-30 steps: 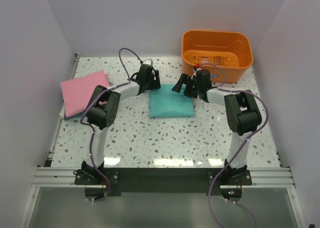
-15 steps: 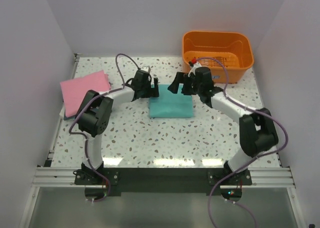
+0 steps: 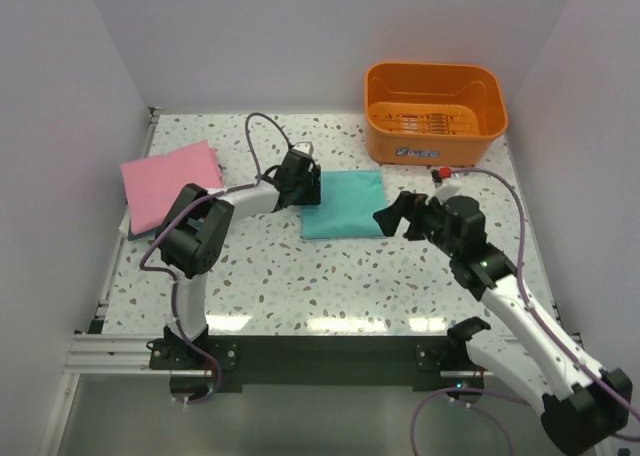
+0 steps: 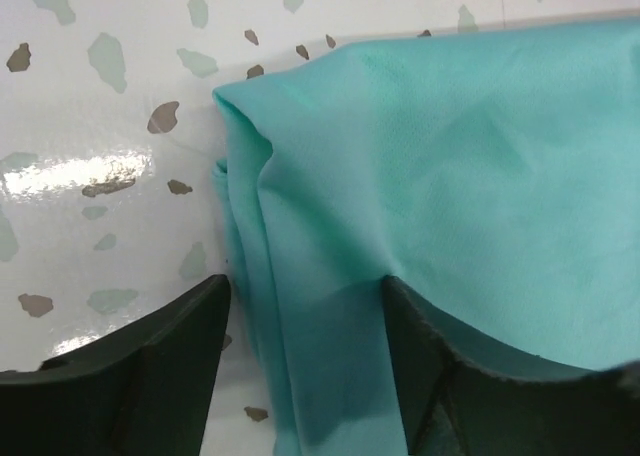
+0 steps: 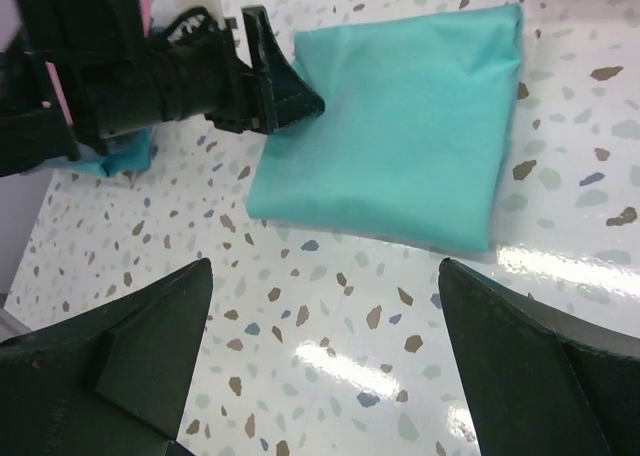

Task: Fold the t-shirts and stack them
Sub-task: Neatly place the folded tshirt to the corner

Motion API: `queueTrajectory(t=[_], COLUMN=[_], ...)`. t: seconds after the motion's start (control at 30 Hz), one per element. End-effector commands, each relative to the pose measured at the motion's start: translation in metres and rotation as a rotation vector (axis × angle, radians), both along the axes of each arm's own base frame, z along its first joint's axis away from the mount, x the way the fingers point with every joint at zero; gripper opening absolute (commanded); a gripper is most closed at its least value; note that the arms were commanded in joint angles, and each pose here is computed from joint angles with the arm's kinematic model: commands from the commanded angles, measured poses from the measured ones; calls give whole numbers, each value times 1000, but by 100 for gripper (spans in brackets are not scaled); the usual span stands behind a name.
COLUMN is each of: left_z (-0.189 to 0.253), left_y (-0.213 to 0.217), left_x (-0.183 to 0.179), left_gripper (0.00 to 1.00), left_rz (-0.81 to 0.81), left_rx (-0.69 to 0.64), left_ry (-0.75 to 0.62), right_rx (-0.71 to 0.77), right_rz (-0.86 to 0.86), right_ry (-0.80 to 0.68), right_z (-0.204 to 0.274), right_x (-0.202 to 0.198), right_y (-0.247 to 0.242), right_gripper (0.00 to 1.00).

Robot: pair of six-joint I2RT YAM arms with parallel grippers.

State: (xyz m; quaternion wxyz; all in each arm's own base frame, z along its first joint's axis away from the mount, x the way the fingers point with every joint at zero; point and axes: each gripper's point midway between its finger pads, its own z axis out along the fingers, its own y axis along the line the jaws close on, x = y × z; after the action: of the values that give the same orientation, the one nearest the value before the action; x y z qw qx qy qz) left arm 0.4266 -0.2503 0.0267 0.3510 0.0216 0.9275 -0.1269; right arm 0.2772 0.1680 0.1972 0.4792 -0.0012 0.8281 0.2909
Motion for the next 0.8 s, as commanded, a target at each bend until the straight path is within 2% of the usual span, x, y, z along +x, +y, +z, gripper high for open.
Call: queueTrajectory(t=[0.0,0.1,0.13,0.17,0.3,0.4,0.53,0.77], left_z=[-28,-33,-37,-33,-14,19,65,120], left_y=[0,-4,-3,-3,16,40,85,134], left_x=[-13,-16,-16,-14,-4,7,14,23], left_gripper=[62,33,10,0,0,0,0,0], left_rz=[-6,-19,-26,-25,-31,11,2,19], left_rx=[110,168,202,227,381,513,756,843], left_ry=[57,56,57,54,-8,-92,-151,-173], right_rx=[-6,-24,-48,-71,-155,-186,-178,-175], right_rz=[-114,-174,-230,-247,-313,-333,-333,-334], right_ry=[-19,-49,-61,-42,-44,-46,-62,-71], right_z=[9,14,15,10,6,3,2,1], right_x=[-26,-40,-39,-45,-53,-56,-58,-60], right_y=[-31,-51,-63,-69,-92,-100,-101,-102], right_gripper=[99,99,99,99,99,99,99,99])
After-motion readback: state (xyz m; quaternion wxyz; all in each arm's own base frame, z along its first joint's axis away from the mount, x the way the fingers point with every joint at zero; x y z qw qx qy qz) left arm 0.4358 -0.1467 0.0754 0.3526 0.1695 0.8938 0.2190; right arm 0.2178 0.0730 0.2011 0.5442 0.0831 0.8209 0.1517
